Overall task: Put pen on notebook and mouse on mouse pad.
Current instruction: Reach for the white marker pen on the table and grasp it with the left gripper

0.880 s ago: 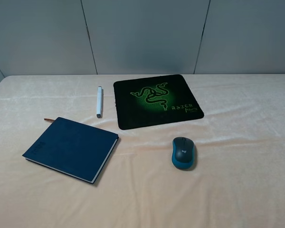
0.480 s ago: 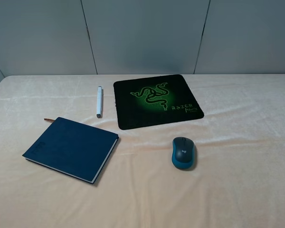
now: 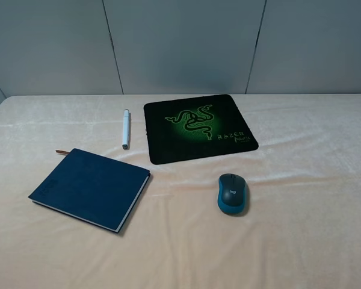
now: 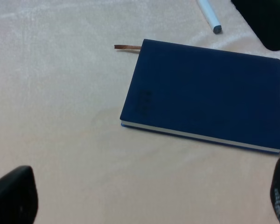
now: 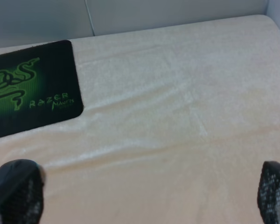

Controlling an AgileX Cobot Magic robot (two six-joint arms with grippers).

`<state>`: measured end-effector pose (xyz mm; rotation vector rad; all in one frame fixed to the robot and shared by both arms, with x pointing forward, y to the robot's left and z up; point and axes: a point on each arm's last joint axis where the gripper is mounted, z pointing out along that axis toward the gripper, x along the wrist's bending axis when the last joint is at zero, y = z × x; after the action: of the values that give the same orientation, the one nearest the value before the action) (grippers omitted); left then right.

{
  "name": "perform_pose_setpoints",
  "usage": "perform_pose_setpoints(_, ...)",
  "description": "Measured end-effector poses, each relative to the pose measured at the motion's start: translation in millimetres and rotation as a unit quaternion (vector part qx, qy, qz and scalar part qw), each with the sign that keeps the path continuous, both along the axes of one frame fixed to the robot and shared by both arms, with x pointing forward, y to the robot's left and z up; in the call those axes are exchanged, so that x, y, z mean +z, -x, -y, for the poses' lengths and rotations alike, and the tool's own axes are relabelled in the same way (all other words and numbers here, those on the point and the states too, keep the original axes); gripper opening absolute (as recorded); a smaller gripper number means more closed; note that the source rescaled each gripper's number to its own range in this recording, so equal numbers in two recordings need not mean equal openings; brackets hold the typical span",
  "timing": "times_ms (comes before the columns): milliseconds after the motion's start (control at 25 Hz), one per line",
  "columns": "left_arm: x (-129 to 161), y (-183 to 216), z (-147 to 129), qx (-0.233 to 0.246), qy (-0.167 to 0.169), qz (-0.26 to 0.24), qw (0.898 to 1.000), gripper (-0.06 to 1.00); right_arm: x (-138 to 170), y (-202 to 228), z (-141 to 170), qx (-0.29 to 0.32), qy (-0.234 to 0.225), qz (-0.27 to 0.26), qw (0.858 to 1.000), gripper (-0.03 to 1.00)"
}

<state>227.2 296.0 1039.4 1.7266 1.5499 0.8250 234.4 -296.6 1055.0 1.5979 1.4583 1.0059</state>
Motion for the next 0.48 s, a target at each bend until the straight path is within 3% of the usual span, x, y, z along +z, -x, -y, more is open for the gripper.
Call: perform_pose_setpoints(480, 0.0, 0.0, 0.0, 0.0, 0.0, 0.0, 1.0, 1.0, 0.0, 0.0, 0.0, 0.0, 0.0, 0.0, 1.0, 1.0)
